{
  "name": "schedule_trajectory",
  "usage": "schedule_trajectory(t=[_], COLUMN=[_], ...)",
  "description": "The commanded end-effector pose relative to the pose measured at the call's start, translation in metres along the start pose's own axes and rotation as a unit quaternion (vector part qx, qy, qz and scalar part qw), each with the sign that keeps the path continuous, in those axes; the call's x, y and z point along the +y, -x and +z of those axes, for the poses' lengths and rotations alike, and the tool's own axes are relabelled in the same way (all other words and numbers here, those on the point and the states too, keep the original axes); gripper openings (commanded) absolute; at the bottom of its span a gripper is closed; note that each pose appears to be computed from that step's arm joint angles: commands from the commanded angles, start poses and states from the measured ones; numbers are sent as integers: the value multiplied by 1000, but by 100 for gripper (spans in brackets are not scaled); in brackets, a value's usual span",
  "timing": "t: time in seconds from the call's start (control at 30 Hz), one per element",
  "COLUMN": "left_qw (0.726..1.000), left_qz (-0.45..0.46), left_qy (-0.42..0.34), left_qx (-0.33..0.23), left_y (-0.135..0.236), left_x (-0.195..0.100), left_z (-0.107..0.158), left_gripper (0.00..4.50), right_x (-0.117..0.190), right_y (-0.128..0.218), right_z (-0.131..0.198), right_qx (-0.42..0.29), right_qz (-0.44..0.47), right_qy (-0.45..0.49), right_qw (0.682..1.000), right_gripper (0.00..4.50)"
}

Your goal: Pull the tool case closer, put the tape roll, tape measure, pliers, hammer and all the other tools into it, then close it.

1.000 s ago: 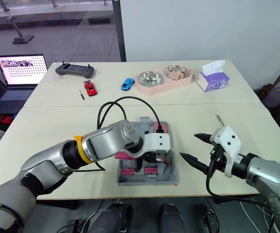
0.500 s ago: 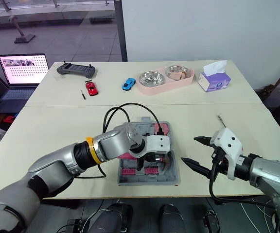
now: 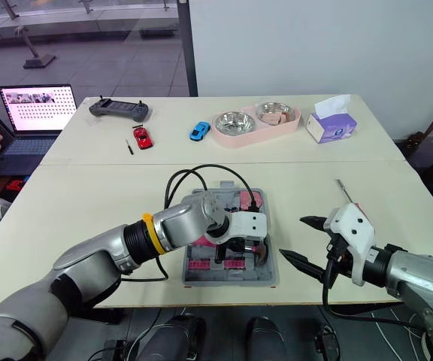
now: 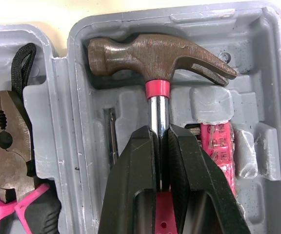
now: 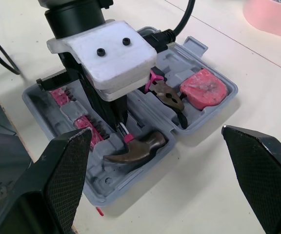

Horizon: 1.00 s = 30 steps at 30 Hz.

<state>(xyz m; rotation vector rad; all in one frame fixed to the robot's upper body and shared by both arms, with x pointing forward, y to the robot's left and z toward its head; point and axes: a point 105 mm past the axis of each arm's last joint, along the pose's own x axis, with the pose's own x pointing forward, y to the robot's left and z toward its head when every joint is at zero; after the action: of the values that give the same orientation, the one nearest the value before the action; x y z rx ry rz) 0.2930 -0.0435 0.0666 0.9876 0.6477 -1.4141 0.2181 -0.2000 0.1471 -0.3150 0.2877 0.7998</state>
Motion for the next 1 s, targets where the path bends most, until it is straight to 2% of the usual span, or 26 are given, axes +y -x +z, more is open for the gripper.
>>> schedule_trajectory(t=[0.03, 0.73, 0.83, 0.93, 0.97, 1.0], left_qw=[1000, 1000, 999, 998, 998, 998], left_qz=[14, 24, 36, 54, 58, 58], left_qy=[6, -1, -10, -21, -25, -28], left_qx=[22, 10, 2, -9, -13, -18], left_y=[-1, 11, 13, 22, 26, 30], left_x=[6, 12, 15, 21, 22, 22], left_z=[-14, -6, -2, 4, 6, 9], left_gripper=[4, 4, 128, 279, 343, 378], right_x=[2, 2, 2, 2, 2, 2], right_y=[3, 0, 0, 1, 1, 1], right_z=[12, 11, 11, 10, 10, 9], right_qx=[-21, -21, -21, -21, -21, -21], right_qz=[-3, 0, -1, -1, -1, -1], right_qy=[17, 15, 14, 12, 12, 11], right_qw=[1000, 1000, 1000, 1000, 1000, 1000], right_gripper=[450, 450, 450, 450, 450, 450])
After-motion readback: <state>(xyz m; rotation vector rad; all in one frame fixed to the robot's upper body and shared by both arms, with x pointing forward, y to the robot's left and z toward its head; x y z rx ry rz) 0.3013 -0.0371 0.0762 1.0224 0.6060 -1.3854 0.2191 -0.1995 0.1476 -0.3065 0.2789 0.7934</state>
